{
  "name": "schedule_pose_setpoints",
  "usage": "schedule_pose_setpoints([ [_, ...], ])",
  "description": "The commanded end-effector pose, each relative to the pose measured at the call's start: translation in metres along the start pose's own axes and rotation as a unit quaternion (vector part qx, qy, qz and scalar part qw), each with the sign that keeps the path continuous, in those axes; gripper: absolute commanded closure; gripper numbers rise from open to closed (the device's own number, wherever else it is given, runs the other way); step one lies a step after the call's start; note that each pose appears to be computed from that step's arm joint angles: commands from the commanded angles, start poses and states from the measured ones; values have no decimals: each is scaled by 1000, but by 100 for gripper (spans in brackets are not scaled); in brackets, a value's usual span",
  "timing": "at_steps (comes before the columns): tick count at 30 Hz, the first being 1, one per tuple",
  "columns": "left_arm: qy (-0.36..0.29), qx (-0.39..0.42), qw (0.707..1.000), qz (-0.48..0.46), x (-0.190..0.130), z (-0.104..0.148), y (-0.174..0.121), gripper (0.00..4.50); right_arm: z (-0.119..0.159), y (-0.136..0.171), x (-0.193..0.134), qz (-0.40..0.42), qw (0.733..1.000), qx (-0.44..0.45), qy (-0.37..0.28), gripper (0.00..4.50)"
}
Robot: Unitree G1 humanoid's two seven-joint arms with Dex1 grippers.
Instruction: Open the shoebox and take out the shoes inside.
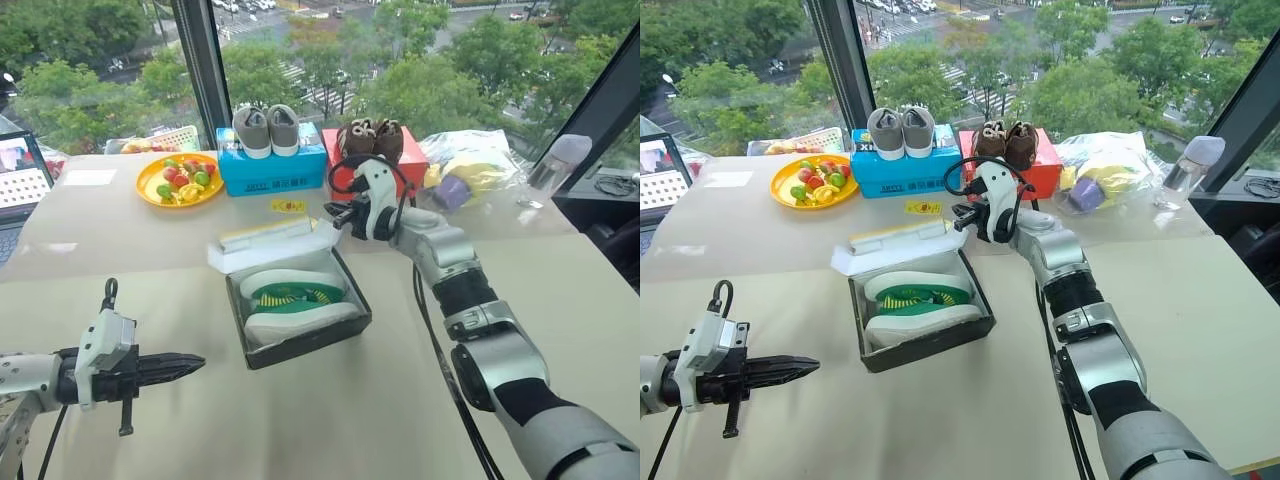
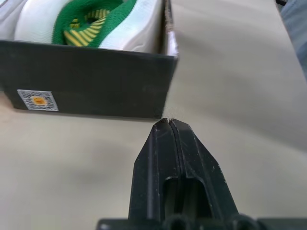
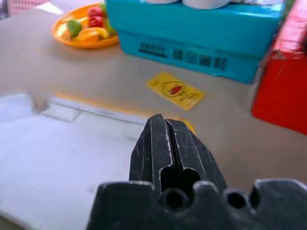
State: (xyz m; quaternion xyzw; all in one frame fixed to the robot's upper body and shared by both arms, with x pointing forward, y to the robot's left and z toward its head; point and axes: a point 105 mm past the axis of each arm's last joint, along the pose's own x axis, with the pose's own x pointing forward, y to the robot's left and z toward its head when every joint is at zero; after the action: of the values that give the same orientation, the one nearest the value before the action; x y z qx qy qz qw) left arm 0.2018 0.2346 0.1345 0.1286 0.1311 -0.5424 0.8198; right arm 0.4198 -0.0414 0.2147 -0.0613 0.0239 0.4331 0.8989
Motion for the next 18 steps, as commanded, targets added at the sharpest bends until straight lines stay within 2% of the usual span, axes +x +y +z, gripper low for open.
schedule_pose_setpoints([
  [1,-9,7,1000,9,-2,3,-3,449,35,53,-25,144,987,-67,-34,450],
  [3,-9,7,1000,9,1,3,-5,449,40,77,-41,196,977,-82,-17,450],
  [7,-10,6,1000,9,2,1,-6,449,50,101,-57,242,967,-80,11,450],
  [10,-12,5,1000,9,4,0,-6,450,40,118,-61,272,958,-76,57,371],
  [13,-15,2,1000,6,7,-1,-7,450,27,134,-59,302,945,-87,86,255],
  [17,-14,0,1000,5,8,-3,-7,450,1,137,-46,297,939,-122,124,130],
  [18,-14,0,1000,6,8,-3,-7,450,-5,135,-43,294,938,-126,132,86],
])
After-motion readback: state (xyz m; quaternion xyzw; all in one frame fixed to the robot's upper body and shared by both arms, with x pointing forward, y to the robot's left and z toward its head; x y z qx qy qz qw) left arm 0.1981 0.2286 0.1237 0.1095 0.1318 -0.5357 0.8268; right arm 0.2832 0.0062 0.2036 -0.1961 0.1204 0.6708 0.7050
